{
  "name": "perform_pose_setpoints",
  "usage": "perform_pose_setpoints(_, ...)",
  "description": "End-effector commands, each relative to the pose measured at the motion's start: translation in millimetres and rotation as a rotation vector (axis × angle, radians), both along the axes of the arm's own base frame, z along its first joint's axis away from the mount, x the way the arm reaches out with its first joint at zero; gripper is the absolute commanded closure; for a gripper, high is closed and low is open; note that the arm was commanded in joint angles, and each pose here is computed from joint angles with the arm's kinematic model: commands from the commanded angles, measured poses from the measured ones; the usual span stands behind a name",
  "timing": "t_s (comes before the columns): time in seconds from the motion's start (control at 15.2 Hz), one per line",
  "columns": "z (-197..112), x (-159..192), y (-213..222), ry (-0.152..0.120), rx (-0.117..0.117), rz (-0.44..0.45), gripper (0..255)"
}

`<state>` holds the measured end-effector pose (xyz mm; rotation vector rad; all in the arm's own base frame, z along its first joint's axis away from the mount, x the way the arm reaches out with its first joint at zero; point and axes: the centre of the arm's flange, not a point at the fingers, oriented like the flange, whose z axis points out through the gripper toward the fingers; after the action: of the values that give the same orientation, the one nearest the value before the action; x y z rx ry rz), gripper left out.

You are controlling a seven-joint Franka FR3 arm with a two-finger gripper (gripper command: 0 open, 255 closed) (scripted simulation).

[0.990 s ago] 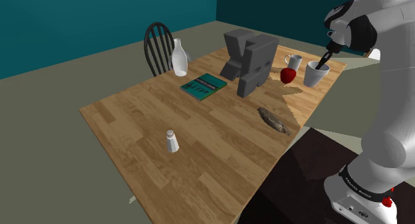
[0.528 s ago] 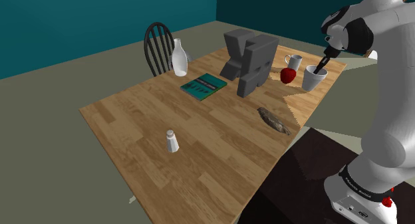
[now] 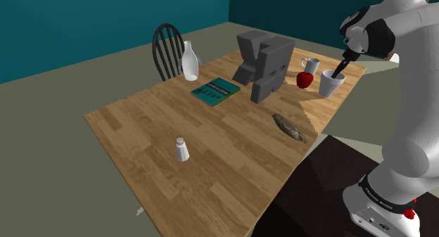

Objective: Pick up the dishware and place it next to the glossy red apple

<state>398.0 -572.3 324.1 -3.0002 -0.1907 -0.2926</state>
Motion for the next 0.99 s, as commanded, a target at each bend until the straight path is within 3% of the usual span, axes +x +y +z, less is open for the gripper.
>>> perform_pose_setpoints(0.0,0.0,0.0,0.0,0.0,0.0,0.0,0)
perform_pose_setpoints(0.13,0.0,0.0,0.0,0.0,0.0,0.0,0)
perform_pose_setpoints(0.4,48.7,-9.2,-6.6,0.0,0.0,0.0,0)
perform_pose_setpoints(0.92,48.7,-9.2,-6.6,0.0,0.0,0.0,0)
